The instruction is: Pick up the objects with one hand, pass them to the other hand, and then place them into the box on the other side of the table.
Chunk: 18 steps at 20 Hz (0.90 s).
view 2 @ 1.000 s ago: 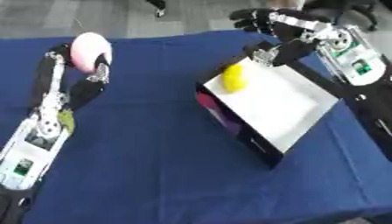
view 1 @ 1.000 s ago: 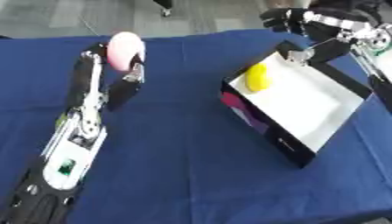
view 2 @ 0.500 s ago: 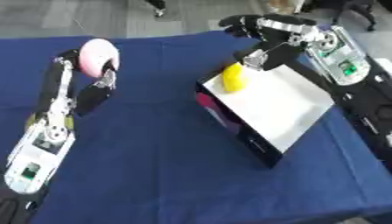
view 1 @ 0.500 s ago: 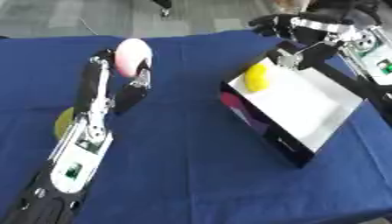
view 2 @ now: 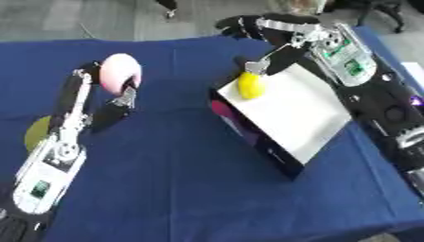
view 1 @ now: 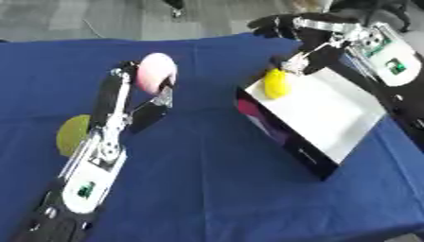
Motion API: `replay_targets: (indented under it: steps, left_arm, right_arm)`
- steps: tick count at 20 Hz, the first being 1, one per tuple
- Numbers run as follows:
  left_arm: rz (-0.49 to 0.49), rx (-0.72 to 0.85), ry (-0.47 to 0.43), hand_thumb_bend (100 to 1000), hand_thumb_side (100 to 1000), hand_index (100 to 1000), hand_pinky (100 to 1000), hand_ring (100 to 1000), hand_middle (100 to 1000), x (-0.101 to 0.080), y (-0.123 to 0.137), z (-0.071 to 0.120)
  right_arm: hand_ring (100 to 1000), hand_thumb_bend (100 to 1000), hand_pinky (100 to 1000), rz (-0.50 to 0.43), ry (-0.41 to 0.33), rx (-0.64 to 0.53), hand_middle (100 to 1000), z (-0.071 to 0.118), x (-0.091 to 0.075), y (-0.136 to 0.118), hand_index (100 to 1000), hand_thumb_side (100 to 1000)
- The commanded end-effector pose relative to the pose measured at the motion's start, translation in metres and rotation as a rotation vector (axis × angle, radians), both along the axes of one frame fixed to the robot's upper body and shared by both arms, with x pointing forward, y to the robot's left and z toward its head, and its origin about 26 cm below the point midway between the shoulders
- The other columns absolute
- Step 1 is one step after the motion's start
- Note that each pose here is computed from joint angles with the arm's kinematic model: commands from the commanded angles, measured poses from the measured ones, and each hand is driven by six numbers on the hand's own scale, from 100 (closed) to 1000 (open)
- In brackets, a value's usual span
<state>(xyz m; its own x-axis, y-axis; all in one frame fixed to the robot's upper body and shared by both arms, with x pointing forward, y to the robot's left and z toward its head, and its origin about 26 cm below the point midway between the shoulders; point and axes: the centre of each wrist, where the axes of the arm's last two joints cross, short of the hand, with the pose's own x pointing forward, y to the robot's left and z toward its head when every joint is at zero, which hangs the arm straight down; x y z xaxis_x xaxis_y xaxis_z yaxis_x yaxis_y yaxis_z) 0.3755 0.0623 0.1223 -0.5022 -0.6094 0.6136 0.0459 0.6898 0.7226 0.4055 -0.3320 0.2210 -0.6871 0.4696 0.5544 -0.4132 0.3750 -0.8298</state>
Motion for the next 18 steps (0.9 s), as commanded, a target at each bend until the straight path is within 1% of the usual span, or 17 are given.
replay_targets:
  steps: [1,8,13,18]
  left_arm:
    - [-0.026,-0.001,-0.035,100,444,626,782,744,629,0.001,-0.009,0.009]
    - [-0.073,-0.006,-0.058,100,436,626,783,745,630,-0.002,-0.031,0.011]
    - [-0.101,0.019,-0.092,100,407,625,785,746,633,-0.004,-0.038,0.015]
    - [-0.121,0.040,-0.107,100,387,625,784,747,635,-0.005,-0.044,0.015]
  right_arm:
    - [1000,100,1000,0.023,-0.056,-0.023,1000,0.018,-0.002,0.002,1000,126]
    - [1000,100,1000,0.030,-0.068,-0.043,1000,0.028,0.002,0.012,1000,142]
    - [1000,100,1000,0.015,-0.055,-0.073,1000,0.027,0.003,0.012,1000,161]
    - [1000,100,1000,0.026,-0.054,-0.093,1000,0.024,0.004,0.014,1000,165]
